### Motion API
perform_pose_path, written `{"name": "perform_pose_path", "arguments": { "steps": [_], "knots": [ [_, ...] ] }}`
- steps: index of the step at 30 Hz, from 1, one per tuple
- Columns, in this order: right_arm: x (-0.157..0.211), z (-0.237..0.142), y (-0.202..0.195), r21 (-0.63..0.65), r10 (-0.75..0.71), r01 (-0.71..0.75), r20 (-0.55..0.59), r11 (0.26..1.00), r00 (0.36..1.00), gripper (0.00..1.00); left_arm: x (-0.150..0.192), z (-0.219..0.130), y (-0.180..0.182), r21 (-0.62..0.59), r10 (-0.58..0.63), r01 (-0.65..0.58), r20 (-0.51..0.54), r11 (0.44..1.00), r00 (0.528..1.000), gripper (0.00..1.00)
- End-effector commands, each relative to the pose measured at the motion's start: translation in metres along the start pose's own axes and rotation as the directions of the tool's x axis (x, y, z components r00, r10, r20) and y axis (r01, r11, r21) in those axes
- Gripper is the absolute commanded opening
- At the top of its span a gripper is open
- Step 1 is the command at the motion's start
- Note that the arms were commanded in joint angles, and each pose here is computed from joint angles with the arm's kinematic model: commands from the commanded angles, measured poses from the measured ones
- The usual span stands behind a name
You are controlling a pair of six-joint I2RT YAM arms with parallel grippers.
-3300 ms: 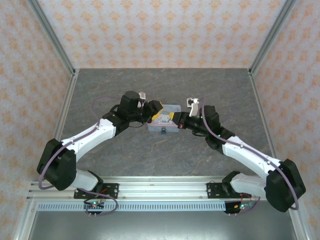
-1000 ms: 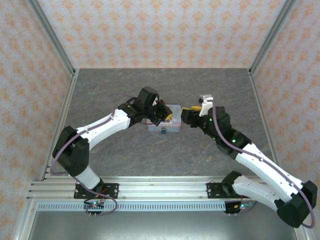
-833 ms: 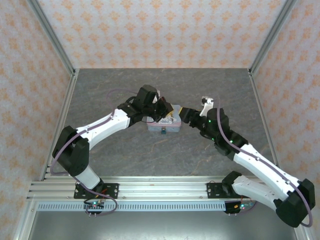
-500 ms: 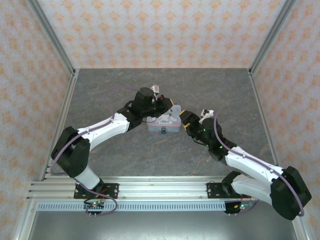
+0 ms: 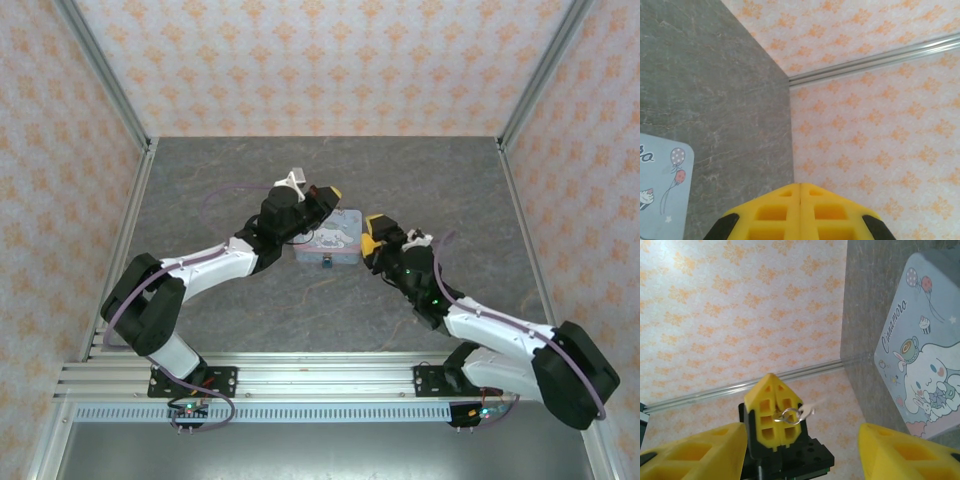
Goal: Unlock a padlock with a key
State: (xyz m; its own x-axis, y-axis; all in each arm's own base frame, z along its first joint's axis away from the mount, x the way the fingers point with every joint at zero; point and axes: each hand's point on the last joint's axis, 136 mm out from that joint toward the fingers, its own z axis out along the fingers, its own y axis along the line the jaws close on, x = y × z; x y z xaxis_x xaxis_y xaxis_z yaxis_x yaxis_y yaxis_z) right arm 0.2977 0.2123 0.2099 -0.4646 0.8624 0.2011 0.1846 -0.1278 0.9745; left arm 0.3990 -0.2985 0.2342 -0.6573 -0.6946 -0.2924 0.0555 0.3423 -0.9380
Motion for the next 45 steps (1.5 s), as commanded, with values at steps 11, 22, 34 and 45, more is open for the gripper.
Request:
{"name": "perform_pose_path", "arguments": {
  "steps": [11, 22, 34, 45],
  "knots": [
    [0.044, 0.036, 0.057, -0.165, 0.128, -0.139, -0.079, 0.976, 0.989, 0.58, -0.014, -0.009, -0.019, 0.084, -0.034, 0.028, 0.069, 0.996, 0.997, 0.0],
    [0.044, 0.048, 0.058, -0.191, 0.168, -0.176, -0.055, 0.966, 0.984, 0.47, -0.013, -0.013, -0.018, 0.097, -0.044, 0.037, 0.073, 0.995, 0.996, 0.0],
    [0.035, 0.053, 0.046, -0.193, 0.199, -0.197, -0.011, 0.961, 0.98, 0.39, -0.008, -0.019, -0.024, 0.117, -0.045, 0.037, 0.066, 0.992, 0.997, 0.0],
    [0.035, 0.059, 0.045, -0.198, 0.209, -0.208, -0.016, 0.958, 0.978, 0.29, -0.002, -0.021, -0.028, 0.127, -0.043, 0.036, 0.055, 0.991, 0.998, 0.0]
  ]
}}
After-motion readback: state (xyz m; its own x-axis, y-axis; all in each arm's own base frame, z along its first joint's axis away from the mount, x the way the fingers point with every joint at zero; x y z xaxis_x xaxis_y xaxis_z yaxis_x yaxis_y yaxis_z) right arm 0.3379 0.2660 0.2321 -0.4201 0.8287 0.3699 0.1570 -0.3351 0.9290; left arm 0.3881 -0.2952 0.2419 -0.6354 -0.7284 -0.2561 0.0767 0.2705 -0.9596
